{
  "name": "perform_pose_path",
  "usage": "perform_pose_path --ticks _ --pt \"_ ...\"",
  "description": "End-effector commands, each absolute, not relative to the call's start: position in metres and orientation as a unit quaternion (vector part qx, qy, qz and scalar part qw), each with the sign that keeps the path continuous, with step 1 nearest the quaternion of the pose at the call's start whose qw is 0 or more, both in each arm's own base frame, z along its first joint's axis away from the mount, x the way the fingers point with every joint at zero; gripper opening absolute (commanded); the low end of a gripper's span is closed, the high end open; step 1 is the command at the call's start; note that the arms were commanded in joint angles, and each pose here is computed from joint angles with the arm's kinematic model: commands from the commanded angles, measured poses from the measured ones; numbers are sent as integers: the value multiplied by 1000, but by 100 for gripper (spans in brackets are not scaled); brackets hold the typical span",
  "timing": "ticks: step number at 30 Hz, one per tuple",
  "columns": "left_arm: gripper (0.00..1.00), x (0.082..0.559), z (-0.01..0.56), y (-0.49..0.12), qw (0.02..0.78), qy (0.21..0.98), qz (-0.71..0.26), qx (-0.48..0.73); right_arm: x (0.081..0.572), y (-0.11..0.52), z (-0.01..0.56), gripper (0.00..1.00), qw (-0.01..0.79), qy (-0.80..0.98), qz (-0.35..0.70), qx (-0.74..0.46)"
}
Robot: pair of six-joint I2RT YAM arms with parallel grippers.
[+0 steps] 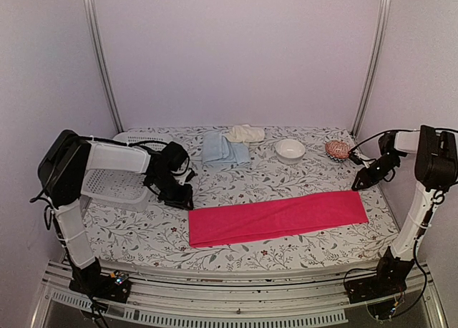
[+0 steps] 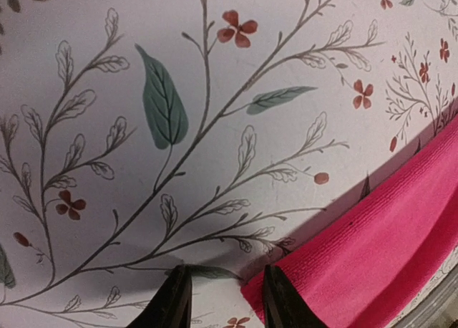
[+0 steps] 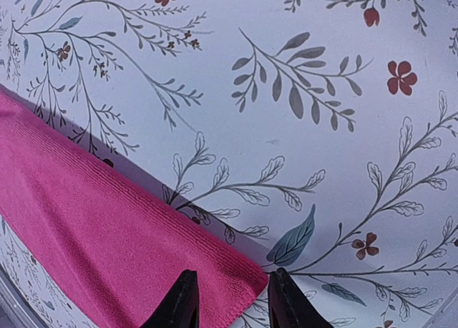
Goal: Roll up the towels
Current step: Pick up the towel from the center of the board.
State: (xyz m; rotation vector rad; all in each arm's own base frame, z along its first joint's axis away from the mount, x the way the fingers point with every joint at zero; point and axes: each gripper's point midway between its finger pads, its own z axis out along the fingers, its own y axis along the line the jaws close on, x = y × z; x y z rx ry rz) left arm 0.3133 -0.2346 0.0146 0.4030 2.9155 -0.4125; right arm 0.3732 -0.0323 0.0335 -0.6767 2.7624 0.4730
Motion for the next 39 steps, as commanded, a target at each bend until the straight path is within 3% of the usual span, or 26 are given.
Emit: perform_pose_path --ticks 1,13,22,34,39 --pt "37 312 12 -229 77 976 -156 130 381 -23 32 35 138 943 200 -227" --pt "41 311 32 -242 97 958 -227 148 373 -24 17 35 116 945 204 -227" --pt "42 298 16 -240 78 957 -227 163 379 -43 20 36 124 955 143 -228" --pt "26 294 10 -245 85 953 -205 204 362 -44 0 34 92 958 143 -232" --pt "14 304 13 -249 104 951 -195 215 356 -36 -6 23 85 955 165 -231"
